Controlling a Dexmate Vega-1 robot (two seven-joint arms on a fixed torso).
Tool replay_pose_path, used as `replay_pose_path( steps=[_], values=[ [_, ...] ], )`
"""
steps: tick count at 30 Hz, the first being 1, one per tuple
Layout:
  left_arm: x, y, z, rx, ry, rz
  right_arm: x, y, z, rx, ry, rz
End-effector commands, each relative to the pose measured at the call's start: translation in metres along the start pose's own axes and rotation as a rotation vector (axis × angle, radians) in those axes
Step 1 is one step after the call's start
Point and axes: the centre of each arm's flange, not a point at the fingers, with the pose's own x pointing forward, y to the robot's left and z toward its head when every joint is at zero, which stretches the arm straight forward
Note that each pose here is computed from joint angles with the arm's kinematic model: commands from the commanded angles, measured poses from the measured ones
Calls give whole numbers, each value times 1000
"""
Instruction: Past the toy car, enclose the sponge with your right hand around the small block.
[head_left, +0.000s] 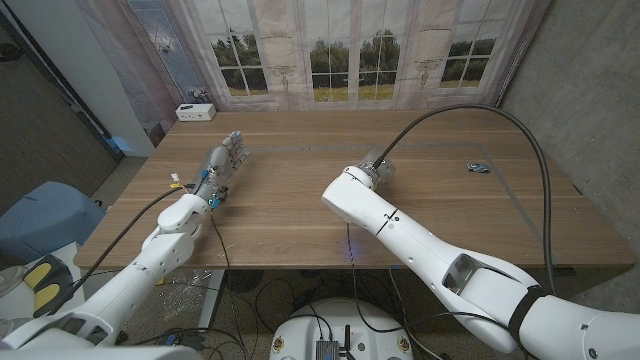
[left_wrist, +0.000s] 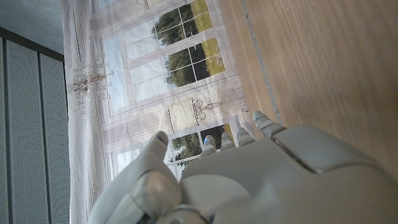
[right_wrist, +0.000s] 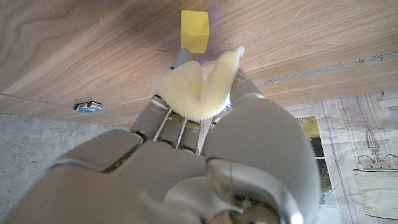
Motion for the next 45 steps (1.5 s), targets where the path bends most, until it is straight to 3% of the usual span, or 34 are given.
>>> replay_pose_path(
  steps=[1,22,32,45],
  values=[
    [-8,1,1,5,2,-8,-9,12,-8,-11,6,11],
    [-16,0,2,11,17,-6,0,30,-19,-71,37,37],
    [-13,2,2,16,23,-12,1,40,-20,-72,48,87],
    [-6,4,2,12,17,-15,8,39,-22,-87,70,49]
  ],
)
